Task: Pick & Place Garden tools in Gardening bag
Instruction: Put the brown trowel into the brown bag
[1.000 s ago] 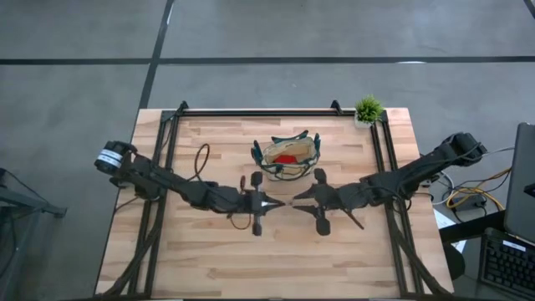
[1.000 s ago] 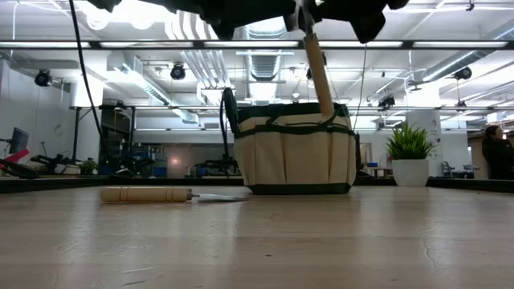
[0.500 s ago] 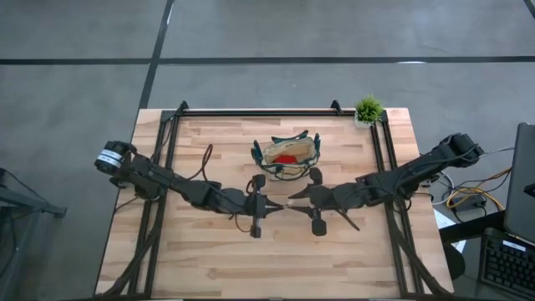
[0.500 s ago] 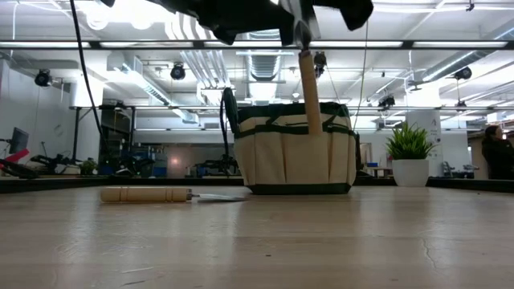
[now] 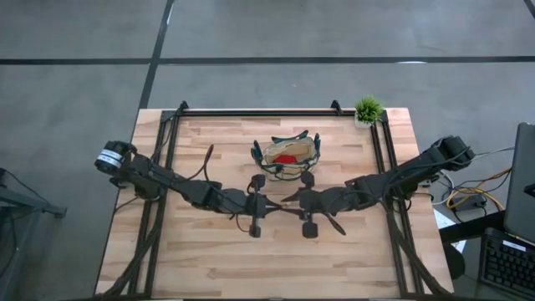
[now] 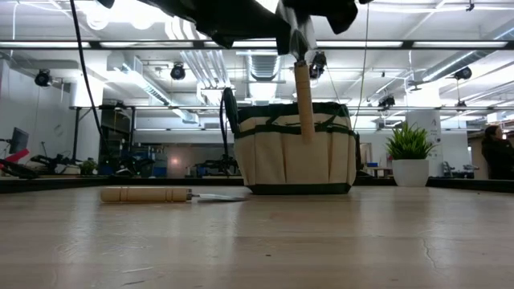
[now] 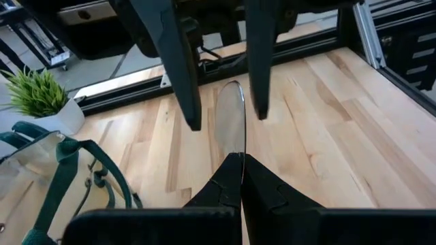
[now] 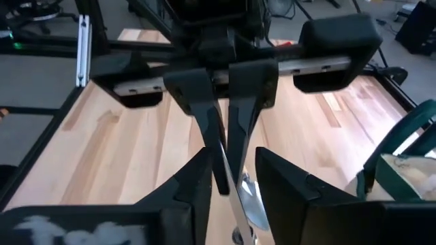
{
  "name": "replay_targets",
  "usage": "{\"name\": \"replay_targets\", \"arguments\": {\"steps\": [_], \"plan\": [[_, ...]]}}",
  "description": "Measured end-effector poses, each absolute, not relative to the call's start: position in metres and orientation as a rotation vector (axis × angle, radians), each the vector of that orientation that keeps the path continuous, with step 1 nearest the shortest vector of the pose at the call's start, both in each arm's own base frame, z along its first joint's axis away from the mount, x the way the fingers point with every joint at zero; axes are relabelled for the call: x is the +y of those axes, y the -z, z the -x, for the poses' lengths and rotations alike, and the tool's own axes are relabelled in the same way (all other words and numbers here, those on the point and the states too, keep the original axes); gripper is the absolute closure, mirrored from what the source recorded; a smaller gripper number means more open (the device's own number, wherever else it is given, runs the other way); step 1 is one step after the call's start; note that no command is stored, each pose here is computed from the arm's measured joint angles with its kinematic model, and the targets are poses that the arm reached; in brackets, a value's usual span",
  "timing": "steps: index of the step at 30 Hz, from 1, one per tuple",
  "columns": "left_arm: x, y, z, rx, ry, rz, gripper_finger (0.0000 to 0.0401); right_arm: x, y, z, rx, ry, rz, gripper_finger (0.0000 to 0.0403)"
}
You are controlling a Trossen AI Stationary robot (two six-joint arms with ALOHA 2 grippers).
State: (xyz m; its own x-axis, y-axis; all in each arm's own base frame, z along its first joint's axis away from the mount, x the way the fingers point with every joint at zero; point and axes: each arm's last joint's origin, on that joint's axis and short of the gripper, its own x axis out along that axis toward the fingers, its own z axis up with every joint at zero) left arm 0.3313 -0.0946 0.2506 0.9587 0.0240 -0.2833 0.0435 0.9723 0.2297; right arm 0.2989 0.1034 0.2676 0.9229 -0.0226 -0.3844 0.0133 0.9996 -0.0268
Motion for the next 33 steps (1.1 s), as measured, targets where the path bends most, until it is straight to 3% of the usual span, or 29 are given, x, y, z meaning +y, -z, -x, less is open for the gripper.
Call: {"name": "replay_targets", "arguments": {"steps": [14,22,33], "plan": [[-0.094,-0.251,-0.331,0.286,0.016,-0.235,0.0399,0.104,-0.26,-0.297,0.452,0.015,0.037,0.0388],[-0.094,-0.252,-0.332,0.281,-0.001,-0.236,0.0382,0.103,-0.26,-0.297,0.45,0.027,0.048,0.0394],[-0.085,-0.259,-0.324,0.3,-0.276,-0.248,0.0324,0.095,-0.266,-0.288,0.437,0.131,0.128,0.0396]]}}
